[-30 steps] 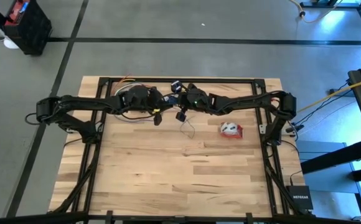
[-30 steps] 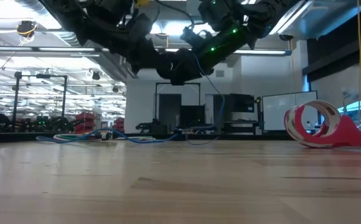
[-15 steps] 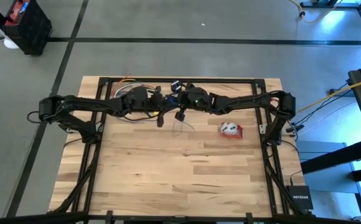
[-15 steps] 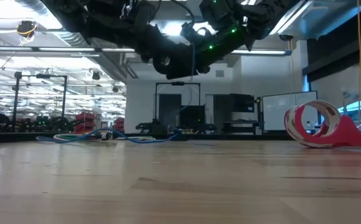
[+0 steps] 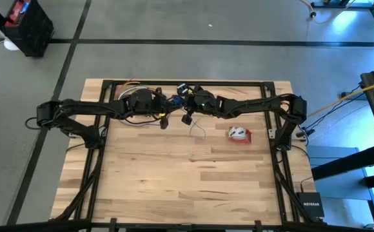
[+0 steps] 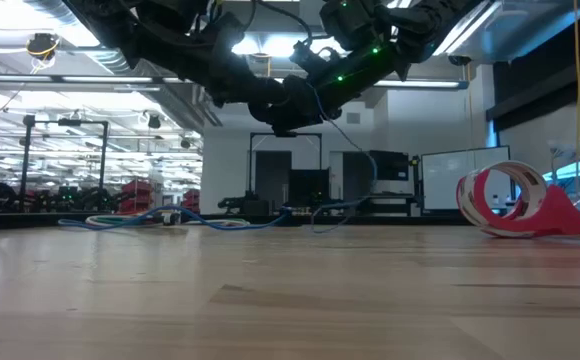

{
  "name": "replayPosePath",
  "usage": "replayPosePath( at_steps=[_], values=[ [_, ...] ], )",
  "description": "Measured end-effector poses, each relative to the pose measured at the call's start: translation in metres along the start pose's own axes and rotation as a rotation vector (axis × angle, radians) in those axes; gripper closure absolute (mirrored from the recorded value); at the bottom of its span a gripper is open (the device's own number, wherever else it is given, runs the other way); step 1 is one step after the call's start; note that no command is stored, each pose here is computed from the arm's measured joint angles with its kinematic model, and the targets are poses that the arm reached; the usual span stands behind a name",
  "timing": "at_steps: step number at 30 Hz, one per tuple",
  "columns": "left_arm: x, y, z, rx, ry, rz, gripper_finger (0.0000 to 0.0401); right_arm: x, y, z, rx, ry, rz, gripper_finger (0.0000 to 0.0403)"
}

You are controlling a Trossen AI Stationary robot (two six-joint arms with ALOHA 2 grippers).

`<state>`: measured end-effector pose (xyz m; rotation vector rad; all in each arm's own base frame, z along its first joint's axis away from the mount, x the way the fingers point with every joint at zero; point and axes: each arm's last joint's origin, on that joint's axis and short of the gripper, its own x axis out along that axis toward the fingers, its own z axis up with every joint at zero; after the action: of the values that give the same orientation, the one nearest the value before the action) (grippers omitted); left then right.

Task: Coil cords
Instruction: Coil the blue wire onto the spool

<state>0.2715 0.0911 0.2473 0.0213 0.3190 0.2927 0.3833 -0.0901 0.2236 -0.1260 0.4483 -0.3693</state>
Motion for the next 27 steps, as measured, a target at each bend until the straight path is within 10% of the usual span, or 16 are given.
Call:
replayPosePath(
  at_steps=[27],
  values=[
    [-0.001, -0.011, 0.010, 0.223, -0.102, -0.049, 0.0393, 0.009, 0.005, 0.001, 0.013, -0.098, 0.103, 0.0402]
  ],
)
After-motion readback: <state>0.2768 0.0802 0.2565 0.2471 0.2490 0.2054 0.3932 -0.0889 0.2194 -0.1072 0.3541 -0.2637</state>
